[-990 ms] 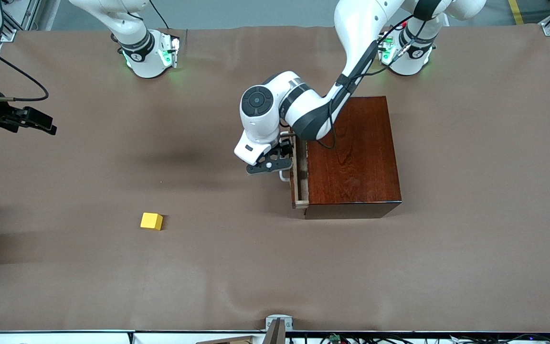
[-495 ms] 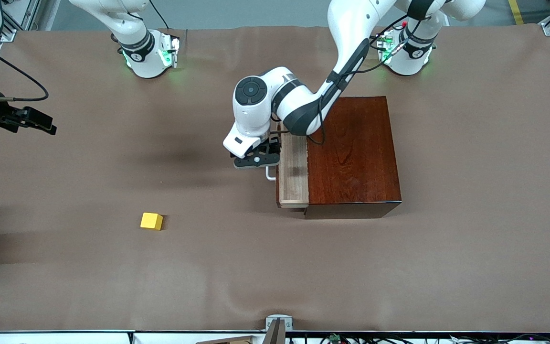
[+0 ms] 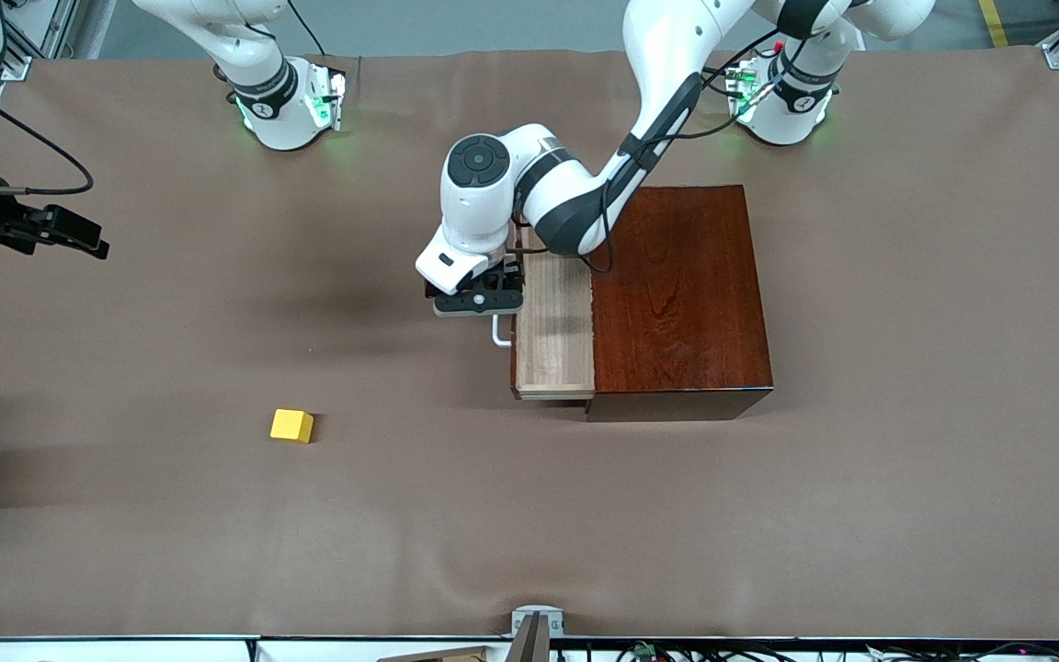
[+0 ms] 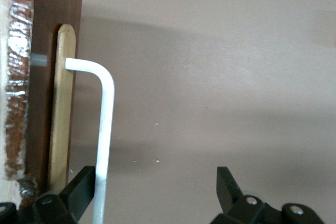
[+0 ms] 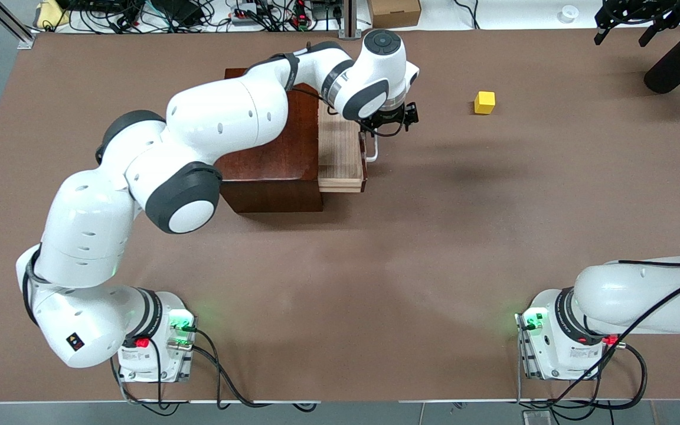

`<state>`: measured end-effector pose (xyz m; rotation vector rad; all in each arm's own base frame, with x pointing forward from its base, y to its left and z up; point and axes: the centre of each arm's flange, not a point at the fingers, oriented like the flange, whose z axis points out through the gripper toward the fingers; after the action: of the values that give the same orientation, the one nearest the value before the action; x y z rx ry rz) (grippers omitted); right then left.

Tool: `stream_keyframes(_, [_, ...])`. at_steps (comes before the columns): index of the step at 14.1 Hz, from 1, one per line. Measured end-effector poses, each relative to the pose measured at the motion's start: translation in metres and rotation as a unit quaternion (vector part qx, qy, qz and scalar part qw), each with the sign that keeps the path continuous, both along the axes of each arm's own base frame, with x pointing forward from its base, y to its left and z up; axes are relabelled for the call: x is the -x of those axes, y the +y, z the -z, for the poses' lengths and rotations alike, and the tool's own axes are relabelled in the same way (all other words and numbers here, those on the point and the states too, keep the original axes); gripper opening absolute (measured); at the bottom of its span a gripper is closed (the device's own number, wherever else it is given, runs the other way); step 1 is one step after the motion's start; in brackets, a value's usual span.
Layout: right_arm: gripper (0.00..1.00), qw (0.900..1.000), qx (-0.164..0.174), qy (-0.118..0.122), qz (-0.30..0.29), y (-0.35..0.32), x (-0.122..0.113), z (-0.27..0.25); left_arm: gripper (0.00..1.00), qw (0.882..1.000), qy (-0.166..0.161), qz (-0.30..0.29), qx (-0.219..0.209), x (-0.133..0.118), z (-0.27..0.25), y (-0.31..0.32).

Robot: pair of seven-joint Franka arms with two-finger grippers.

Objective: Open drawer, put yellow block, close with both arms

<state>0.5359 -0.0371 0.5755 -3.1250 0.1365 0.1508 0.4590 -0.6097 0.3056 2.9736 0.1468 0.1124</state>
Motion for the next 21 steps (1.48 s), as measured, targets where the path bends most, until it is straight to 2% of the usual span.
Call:
stream_keyframes(5, [1.0,1.0,0.0,0.0,0.001,-0.001,0.0,0.0,1.0,1.0,-0.013,0.002,0.019,0.002,-0.004,-0.007])
stream_keyframes(12, [1.0,1.0,0.0,0.0,0.001,-0.001,0.0,0.0,1.0,0.998,-0.031,-0.022,0.046,-0.011,-0.033,-0.008])
stream_keyframes(15, [1.0,1.0,0.0,-0.009,-0.003,0.003,-0.002,-0.001,1.0,0.995,-0.052,-0.053,0.07,-0.036,-0.077,0.01])
stream_keyframes(18, [1.0,0.999,-0.002,-0.04,-0.031,0.045,-0.012,-0.004,1.0,0.989,-0.076,-0.091,0.092,-0.073,-0.141,0.054])
stream_keyframes(21, [1.0,0.998,-0.005,-0.06,-0.033,0.123,-0.02,0.003,1.0,0.99,-0.056,-0.122,0.05,-0.108,-0.179,0.125])
